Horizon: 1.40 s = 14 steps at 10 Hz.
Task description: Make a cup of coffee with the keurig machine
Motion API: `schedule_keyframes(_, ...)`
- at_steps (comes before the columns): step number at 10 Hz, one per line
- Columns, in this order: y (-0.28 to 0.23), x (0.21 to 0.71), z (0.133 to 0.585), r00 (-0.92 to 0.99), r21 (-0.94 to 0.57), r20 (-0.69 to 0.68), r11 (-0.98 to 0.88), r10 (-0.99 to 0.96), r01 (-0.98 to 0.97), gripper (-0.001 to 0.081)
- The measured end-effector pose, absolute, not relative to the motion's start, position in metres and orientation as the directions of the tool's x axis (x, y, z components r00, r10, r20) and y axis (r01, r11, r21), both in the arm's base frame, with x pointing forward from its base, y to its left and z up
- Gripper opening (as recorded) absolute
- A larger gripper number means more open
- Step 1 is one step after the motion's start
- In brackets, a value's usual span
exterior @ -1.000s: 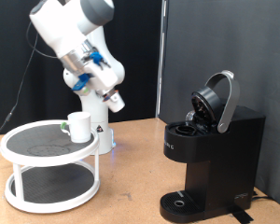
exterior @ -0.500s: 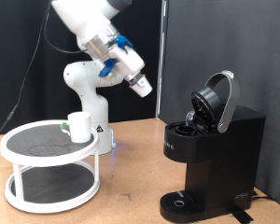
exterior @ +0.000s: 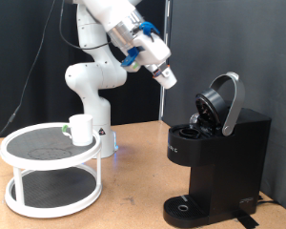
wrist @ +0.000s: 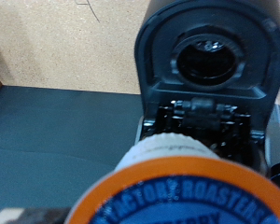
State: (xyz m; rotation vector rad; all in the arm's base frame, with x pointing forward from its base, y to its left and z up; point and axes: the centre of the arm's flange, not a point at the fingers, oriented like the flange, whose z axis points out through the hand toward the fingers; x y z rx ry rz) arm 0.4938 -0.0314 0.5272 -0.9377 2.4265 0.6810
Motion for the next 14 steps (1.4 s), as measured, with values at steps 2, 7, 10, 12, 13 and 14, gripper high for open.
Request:
schedule_keyframes(2, -0.029, 0.501, 0.526, -0.668, 0.280, -0.557, 0.646, -0.493, -0.710, 0.0388)
schedule_keyframes(7, -0.005, 0.504, 0.491, -0.685, 0.286, -0.501, 0.645, -0.529, -0.708, 0.0388)
schedule_keyframes(10, 0.019, 0.507, 0.460, -0.677, 0.261, -0.462, 0.642, -0.572, -0.721, 0.0388)
schedule_keyframes(12, 0.030, 0.506, 0.443, -0.676, 0.255, -0.443, 0.641, -0.588, -0.724, 0.0388)
schedule_keyframes(13, 0.034, 0.505, 0.435, -0.676, 0.250, -0.435, 0.641, -0.595, -0.725, 0.0388)
schedule_keyframes(14, 0.038, 0.505, 0.427, -0.675, 0.244, -0.425, 0.641, -0.603, -0.727, 0.0388)
